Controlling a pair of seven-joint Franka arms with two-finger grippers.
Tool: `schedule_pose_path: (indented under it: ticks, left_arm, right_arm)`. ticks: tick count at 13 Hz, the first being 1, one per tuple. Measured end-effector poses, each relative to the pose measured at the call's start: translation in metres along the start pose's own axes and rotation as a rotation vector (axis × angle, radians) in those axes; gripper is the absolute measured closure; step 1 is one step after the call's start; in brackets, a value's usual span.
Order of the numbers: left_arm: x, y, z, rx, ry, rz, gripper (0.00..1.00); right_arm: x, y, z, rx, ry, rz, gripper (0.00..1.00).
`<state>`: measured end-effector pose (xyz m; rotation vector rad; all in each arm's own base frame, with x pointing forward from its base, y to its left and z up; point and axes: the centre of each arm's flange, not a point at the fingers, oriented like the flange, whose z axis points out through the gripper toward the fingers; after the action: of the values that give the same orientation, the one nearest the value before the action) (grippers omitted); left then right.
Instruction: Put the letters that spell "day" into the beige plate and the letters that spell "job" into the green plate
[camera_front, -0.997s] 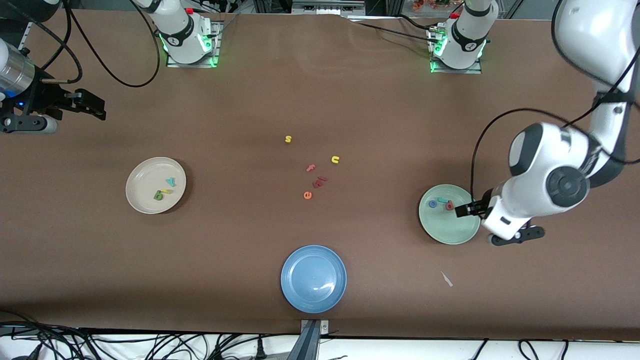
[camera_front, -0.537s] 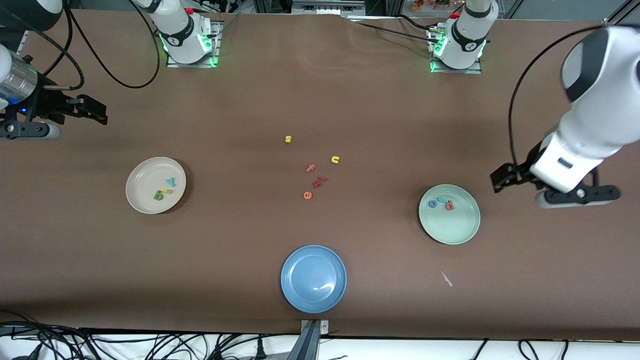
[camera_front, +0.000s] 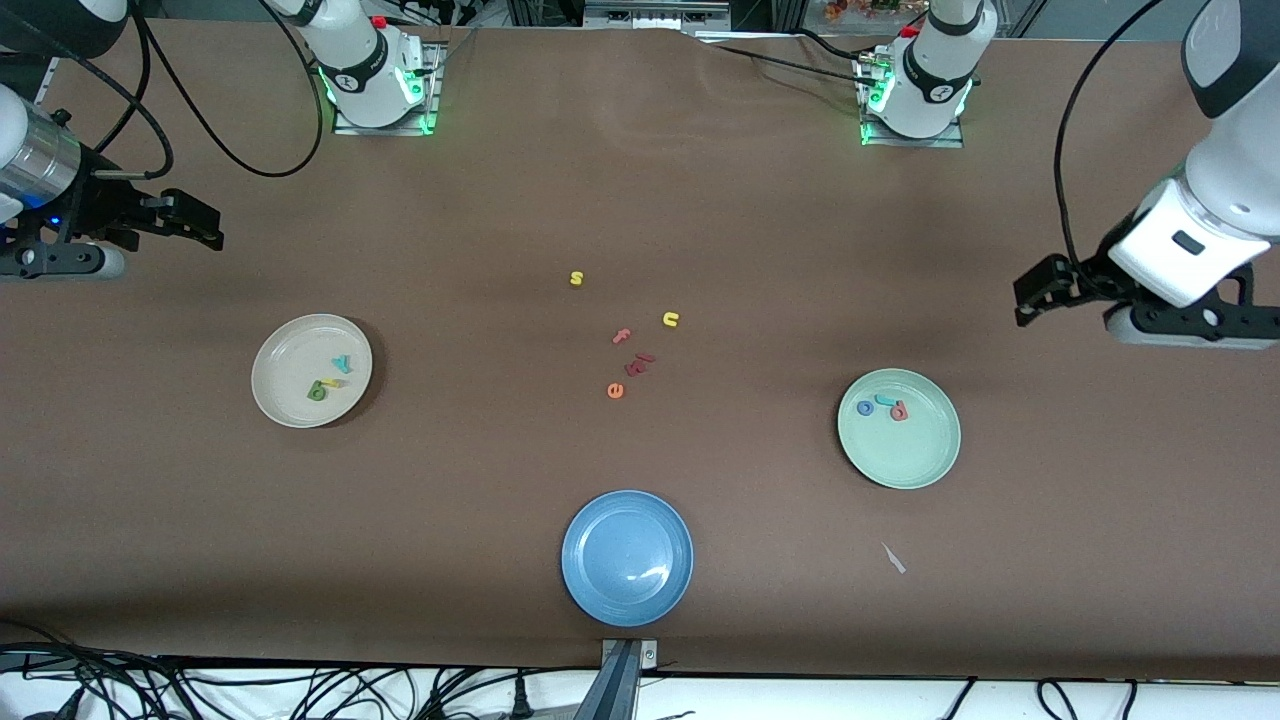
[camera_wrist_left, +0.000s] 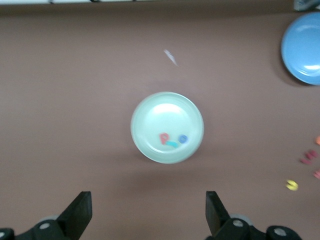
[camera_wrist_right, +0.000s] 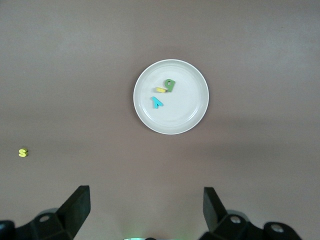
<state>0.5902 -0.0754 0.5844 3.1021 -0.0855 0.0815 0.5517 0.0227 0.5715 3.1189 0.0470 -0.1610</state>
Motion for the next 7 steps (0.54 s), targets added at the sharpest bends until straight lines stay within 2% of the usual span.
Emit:
schedule_pose_path:
  ticks: [3,7]
  left_arm:
    - [-0.028,0.000,-0.005,0.019,-0.010,0.052,0.00]
    - [-0.032,-0.017,-0.001,0.022,-0.041,0.040,0.00]
  right_arm:
    - [0.000,0.000,0.000,0.001,0.000,0.001,0.00]
    - [0.000,0.001,0.000,0.002,0.000,0.002,0.00]
